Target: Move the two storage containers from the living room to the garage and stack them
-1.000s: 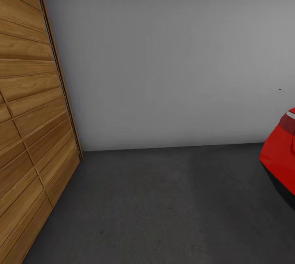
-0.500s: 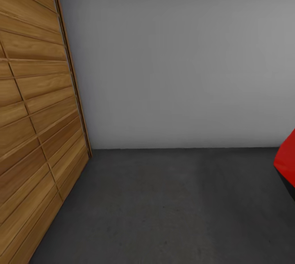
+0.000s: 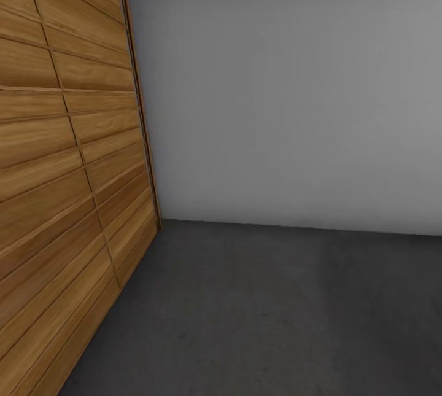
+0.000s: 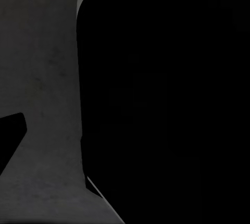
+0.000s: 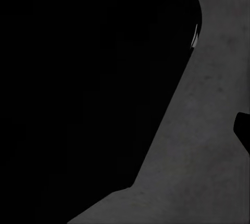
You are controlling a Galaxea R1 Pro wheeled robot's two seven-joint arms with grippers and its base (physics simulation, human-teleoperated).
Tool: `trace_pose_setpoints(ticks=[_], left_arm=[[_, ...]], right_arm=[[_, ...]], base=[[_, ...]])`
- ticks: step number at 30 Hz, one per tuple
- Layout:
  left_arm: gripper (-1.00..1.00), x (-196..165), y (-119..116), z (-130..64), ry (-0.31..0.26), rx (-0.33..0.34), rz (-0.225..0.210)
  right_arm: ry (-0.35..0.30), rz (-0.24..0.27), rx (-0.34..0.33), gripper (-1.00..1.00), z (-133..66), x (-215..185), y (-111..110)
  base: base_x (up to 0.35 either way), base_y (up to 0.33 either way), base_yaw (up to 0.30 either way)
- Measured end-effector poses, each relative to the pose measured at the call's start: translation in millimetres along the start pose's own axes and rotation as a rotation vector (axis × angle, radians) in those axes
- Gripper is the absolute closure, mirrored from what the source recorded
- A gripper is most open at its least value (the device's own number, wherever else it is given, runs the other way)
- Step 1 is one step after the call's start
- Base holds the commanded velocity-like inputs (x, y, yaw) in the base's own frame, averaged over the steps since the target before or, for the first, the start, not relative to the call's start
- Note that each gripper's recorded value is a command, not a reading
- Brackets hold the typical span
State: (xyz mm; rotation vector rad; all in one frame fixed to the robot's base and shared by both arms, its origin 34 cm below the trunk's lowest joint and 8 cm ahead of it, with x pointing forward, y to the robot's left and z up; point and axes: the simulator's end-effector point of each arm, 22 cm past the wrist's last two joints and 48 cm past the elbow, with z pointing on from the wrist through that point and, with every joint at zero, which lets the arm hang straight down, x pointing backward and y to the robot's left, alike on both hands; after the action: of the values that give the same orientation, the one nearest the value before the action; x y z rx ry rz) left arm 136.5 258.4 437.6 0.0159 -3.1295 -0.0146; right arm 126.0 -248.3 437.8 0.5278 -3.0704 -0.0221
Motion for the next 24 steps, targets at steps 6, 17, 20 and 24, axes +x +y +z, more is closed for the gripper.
trace_pose_setpoints(ticks=[6,17,20,24], left_arm=[[-1.0,-0.1,0.0,0.0,0.0,0.0,-0.001],[-1.0,-0.5,0.0,0.0,-0.001,0.0,-0.001],[-1.0,-0.6,0.0,0.0,-0.001,0.0,-0.001],[-1.0,-0.7,0.0,0.0,-0.002,0.0,-0.001]], right_arm=[[0.001,0.0,-0.001,-1.0,0.0,0.3,0.0],[0.0,-0.017,0.004,-1.0,0.0,0.6,-2.7],[-0.001,-0.023,0.008,-1.0,-0.1,1.1,-5.2],[-0.014,-0.026,0.006,-1.0,-0.1,-2.4,-3.5]], base=[[0.0,0.0,0.052],[0.0,0.0,0.005],[0.0,0.0,0.0],[0.0,0.0,0.0]])
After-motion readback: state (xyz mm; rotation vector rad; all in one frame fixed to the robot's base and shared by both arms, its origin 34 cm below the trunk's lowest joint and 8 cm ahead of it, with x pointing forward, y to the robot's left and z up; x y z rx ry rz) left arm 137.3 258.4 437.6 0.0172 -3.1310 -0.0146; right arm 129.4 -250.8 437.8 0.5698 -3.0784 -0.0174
